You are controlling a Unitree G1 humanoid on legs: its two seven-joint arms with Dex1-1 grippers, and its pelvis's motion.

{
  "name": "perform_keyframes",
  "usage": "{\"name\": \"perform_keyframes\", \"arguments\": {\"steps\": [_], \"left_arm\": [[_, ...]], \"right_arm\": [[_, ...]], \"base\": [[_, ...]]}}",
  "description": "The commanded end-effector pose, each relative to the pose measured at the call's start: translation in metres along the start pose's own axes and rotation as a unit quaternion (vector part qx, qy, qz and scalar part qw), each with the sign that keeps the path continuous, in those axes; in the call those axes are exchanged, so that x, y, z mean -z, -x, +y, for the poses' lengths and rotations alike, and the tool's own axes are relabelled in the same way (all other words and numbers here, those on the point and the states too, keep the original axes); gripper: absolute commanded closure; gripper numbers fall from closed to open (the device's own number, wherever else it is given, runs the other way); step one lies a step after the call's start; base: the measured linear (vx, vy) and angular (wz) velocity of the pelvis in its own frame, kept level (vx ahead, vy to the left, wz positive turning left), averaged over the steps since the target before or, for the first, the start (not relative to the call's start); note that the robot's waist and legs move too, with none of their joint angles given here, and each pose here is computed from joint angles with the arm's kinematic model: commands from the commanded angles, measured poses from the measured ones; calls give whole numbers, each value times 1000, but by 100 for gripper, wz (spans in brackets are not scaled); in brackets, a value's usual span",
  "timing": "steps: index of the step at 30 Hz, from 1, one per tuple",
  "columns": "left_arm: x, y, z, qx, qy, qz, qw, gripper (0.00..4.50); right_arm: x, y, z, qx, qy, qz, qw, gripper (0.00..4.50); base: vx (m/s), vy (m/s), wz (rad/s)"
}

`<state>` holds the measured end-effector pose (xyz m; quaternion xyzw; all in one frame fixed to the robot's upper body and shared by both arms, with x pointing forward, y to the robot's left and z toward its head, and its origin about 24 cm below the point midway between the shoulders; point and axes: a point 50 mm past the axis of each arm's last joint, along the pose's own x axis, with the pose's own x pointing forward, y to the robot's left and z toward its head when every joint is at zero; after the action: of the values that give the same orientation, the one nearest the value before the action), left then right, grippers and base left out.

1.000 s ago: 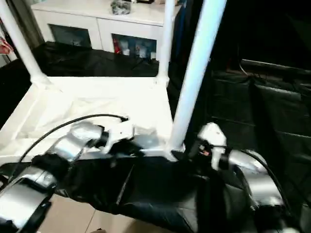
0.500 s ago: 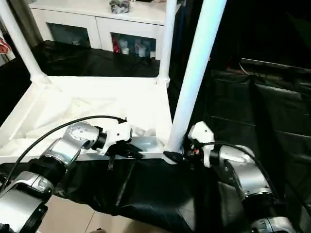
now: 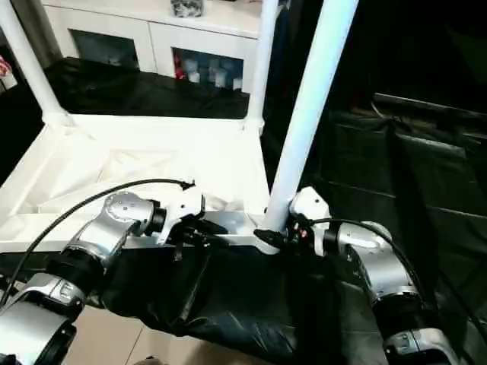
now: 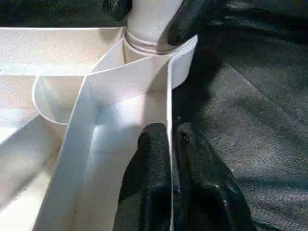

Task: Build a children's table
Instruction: Rotate leg to tighten

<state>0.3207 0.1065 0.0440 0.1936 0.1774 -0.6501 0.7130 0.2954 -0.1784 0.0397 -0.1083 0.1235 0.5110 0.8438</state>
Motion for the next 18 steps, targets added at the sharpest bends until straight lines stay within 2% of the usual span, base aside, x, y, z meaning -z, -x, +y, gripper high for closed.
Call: {"name": "perform_keyframes", "arguments": {"steps": [1, 6, 18], "left_arm": [[17, 0, -5, 7, 17, 45, 999, 438], [21, 1, -3, 2, 11, 69, 998, 450], [20, 3, -4, 27, 13, 86, 996, 450]], "right_arm": [[-3, -1, -3, 1, 14, 3, 1000, 231], [-4, -3, -3, -1, 16, 2, 1000, 241], [-2, -4, -1, -12, 4, 2, 1000, 241]], "base": [[0, 0, 0], [0, 0, 0], [0, 0, 0]]}}
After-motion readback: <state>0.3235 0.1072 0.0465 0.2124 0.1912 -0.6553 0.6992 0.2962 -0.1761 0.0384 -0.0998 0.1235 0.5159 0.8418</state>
